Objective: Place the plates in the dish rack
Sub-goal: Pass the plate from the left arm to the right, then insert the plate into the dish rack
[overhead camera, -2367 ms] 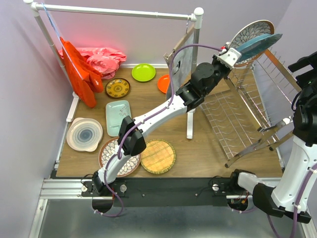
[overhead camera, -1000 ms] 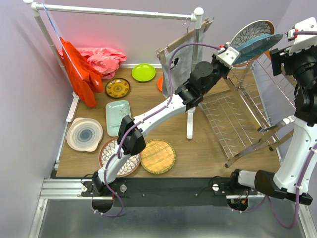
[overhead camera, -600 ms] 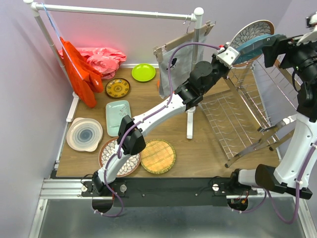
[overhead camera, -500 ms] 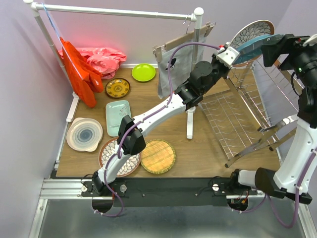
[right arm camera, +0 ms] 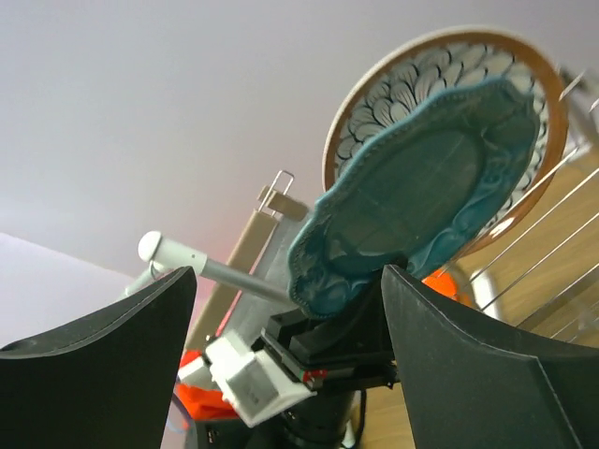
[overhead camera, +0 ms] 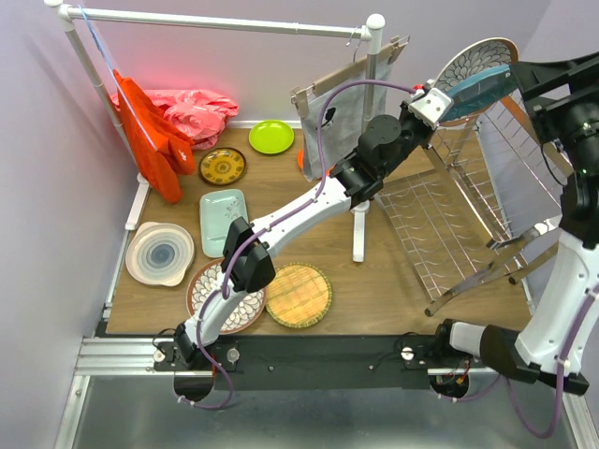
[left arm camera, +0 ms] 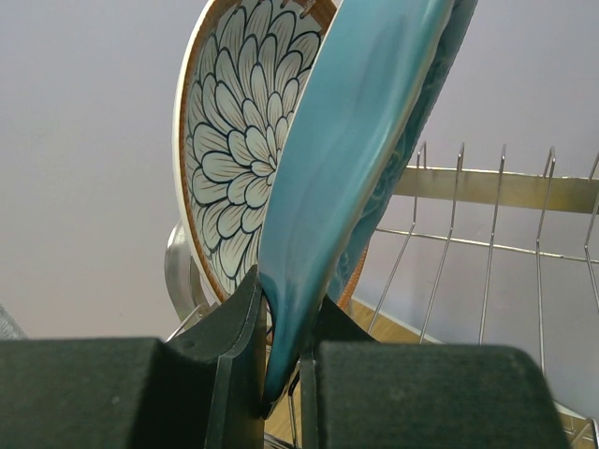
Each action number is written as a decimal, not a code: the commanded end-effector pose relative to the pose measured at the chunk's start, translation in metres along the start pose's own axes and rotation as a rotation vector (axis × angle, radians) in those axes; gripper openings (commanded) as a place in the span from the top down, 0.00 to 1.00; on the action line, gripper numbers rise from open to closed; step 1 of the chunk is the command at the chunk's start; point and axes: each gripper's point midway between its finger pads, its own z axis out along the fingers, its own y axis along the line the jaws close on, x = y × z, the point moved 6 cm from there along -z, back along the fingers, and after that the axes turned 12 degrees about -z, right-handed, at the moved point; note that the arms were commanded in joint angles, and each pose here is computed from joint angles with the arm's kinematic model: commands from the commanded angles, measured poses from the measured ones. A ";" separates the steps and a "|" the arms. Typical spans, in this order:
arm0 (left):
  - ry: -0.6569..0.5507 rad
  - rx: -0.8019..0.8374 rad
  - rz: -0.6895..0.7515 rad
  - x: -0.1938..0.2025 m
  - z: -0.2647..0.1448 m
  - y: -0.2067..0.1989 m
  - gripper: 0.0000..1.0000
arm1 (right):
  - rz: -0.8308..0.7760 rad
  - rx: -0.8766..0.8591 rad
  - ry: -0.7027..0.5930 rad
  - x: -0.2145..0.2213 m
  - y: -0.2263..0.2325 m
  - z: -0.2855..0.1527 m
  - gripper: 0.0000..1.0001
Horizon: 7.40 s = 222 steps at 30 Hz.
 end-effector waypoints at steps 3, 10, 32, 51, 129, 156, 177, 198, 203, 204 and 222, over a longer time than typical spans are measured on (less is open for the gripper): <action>-0.193 0.046 -0.037 -0.069 -0.005 -0.009 0.97 | 0.307 0.028 0.133 0.020 -0.016 0.033 0.13; -0.189 0.040 -0.012 -0.067 -0.006 -0.008 0.98 | 0.407 0.025 0.150 0.015 -0.018 0.047 0.13; -0.198 0.059 0.063 -0.061 -0.005 -0.008 0.98 | 0.499 0.055 0.146 0.006 -0.030 0.076 0.49; -0.204 0.068 0.050 -0.060 -0.006 -0.010 0.78 | 0.517 0.061 0.146 0.006 -0.033 0.072 0.73; -0.188 0.113 0.065 -0.092 -0.081 -0.005 0.43 | 0.493 0.160 0.041 -0.014 -0.063 0.067 0.71; -0.175 0.088 0.052 -0.090 -0.092 -0.001 0.43 | 0.496 0.123 0.015 -0.025 -0.050 0.059 0.79; -0.170 0.089 0.040 -0.087 -0.094 -0.002 0.43 | 0.469 0.087 0.027 -0.025 -0.042 0.050 0.79; -0.171 0.085 0.034 -0.088 -0.100 -0.001 0.43 | 0.461 0.090 0.037 -0.018 -0.038 0.038 0.79; -0.173 0.082 0.032 -0.088 -0.102 0.000 0.43 | 0.464 0.100 0.046 -0.015 -0.041 0.039 0.78; -0.174 0.082 0.032 -0.089 -0.103 0.000 0.43 | 0.466 0.104 0.046 -0.014 -0.042 0.038 0.78; -0.174 0.076 0.024 -0.088 -0.108 0.000 0.43 | 0.470 0.128 0.060 -0.008 -0.049 0.041 0.78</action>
